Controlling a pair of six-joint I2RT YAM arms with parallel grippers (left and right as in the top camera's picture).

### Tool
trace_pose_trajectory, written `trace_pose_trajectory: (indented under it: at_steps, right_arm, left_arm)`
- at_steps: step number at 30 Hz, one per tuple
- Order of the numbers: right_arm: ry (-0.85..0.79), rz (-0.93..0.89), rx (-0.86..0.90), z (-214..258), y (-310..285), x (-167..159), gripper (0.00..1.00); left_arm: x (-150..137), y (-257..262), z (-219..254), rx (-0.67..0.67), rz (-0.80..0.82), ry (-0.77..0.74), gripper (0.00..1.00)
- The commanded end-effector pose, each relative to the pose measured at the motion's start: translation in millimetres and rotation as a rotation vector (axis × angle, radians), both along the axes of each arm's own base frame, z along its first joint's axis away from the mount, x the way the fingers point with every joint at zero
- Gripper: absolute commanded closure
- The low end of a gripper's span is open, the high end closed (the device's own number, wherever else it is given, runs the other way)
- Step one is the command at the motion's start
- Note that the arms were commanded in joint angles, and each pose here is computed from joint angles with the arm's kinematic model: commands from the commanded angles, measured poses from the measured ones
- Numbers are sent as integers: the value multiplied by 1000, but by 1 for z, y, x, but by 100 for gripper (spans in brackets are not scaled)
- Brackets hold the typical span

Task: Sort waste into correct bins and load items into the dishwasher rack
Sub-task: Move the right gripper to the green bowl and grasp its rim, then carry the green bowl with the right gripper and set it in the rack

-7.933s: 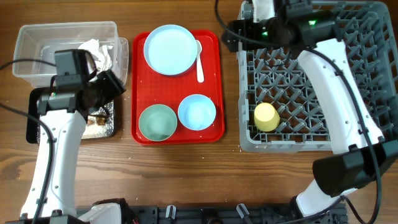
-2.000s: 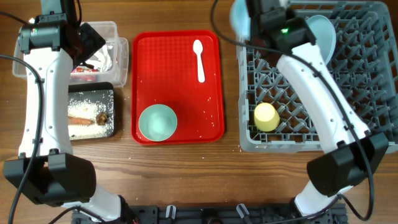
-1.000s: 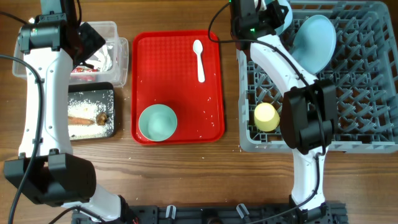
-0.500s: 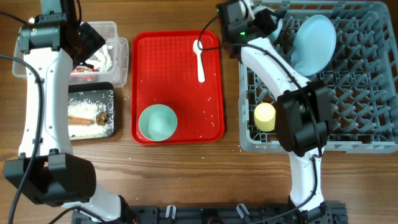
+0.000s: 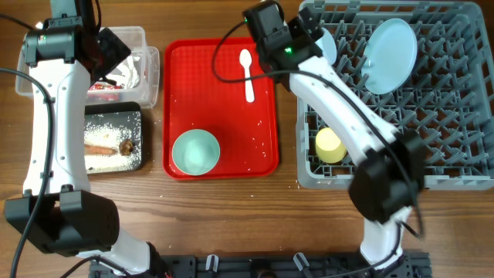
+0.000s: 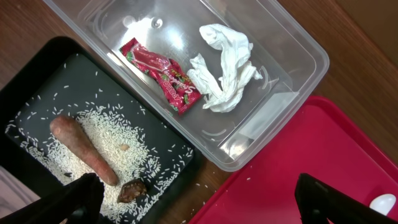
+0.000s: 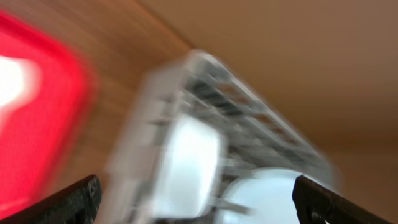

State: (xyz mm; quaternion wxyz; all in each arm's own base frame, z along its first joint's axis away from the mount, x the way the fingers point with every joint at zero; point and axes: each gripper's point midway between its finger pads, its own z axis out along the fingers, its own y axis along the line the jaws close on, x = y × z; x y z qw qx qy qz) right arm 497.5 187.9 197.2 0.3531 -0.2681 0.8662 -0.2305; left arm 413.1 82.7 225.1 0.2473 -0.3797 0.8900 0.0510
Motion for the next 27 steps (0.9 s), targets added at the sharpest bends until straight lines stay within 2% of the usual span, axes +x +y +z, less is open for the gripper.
trace_pose_trajectory:
  at_steps: [1,2,4,6,7,10,11,14,17,19,20,24,25,27]
  right_arm:
    - [406,332,673,3,119,-87,0]
    - [560,304,821,-3,135,-111,2]
    - [707,196,897,-29,142,-133,10]
    - [814,99,855,-80,146,-159,18]
    - [843,75,843,-92,147,-168,21]
    - [914,-81,829,-145,157,-196,42]
    - [927,-95,823,-151,160,-201,44]
    - [935,-167,824,-160,158,-202,62]
    - [951,-199,808,-173,158,-204,71]
    - [959,-222,821,-173,156,-203,85]
    - [955,-234,829,-173,155,-200,89]
    - [948,-234,824,-174,155,-199,90]
    - [949,-235,823,-175,155,-200,95]
    - [952,-242,821,-174,153,-199,96]
  left_arm:
    - [2,3,5,9,17,-15,0]
    - [2,3,5,9,17,-15,0]
    - [2,3,5,9,17,-15,0]
    - [2,3,5,9,17,-15,0]
    - [2,3,5,9,17,-15,0]
    - [2,3,5,9,17,-15,0]
    - [2,3,5,9,17,-15,0]
    - [2,3,5,9,17,-15,0]
    - [2,3,5,9,17,-15,0]
    - [2,3,5,9,17,-15,0]
    - [2,3,5,9,17,-15,0]
    - [2,3,5,9,17,-15,0]
    - [2,3,5,9,17,-15,0]
    - [2,3,5,9,17,-15,0]
